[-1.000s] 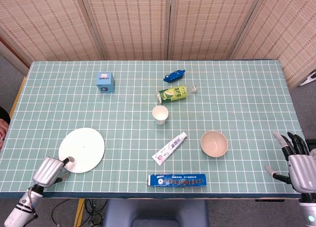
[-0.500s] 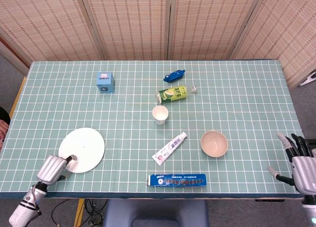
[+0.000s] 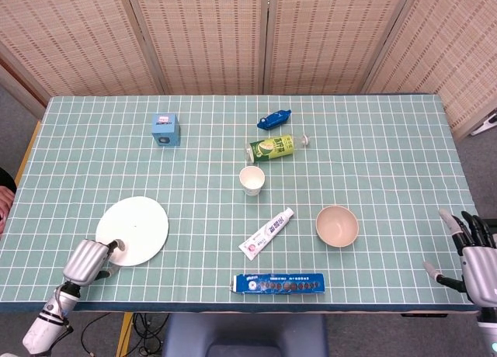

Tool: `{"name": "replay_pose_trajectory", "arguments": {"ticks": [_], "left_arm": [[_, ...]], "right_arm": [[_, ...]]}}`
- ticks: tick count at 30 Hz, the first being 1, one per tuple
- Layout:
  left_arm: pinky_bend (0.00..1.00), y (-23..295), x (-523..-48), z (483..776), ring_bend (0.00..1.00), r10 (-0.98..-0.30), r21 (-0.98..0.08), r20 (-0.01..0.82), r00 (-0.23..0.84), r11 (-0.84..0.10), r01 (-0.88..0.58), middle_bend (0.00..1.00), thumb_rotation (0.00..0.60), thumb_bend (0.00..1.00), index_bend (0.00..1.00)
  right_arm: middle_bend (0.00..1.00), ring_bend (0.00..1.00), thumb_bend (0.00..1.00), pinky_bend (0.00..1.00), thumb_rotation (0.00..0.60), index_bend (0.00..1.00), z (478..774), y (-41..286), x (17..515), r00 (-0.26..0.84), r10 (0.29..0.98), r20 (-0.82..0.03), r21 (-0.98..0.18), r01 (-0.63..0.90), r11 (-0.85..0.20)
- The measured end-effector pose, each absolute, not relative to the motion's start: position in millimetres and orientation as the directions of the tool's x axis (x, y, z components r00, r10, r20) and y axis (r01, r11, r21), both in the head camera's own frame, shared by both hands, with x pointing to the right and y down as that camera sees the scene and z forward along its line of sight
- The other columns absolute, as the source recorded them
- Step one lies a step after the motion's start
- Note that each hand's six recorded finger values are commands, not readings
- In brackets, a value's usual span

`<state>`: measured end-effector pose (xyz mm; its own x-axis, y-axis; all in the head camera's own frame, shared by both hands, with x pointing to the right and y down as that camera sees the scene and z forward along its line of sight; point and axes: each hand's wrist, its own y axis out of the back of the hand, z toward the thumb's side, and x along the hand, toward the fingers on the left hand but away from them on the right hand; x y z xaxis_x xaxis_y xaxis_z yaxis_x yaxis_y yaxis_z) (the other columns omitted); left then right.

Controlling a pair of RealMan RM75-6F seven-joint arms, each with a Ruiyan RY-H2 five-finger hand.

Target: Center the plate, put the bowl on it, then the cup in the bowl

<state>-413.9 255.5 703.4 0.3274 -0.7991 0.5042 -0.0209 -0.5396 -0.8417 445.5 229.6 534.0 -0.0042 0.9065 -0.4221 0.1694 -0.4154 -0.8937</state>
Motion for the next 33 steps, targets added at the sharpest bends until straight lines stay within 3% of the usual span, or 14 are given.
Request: {"name": "replay_pose_trajectory", "arguments": {"ticks": [11, 23, 33], "left_arm": [[1.00, 247.3, -409.6, 705.8, 0.88, -0.822, -0.850, 0.479, 0.309, -0.522, -0.071, 0.89, 0.600, 0.34, 0.56], [1.00, 241.6, -408.6, 703.4, 0.89, -0.844, -0.853, 0.448, 0.293, -0.502, -0.143, 0.90, 0.600, 0.40, 0.65], [1.00, 221.5, -390.0, 683.7, 0.89, -0.868, -0.878, 0.339, 0.363, -0.430, -0.209, 0.90, 0.600, 0.40, 0.66]], "right_arm": [[0.16, 0.00, 0.18, 0.02, 0.600, 0.08, 534.3, 228.6, 446.4, -0.006, 0.906, -0.423, -0.893, 0.170, -0.416], [0.16, 0.00, 0.18, 0.02, 0.600, 0.08, 533.4, 227.3, 446.2, -0.008, 0.908, -0.420, -0.895, 0.170, -0.412], [0.16, 0.00, 0.18, 0.02, 0.600, 0.08, 529.1, 226.2, 445.3, -0.007, 0.913, -0.407, -0.901, 0.170, -0.400]]}}
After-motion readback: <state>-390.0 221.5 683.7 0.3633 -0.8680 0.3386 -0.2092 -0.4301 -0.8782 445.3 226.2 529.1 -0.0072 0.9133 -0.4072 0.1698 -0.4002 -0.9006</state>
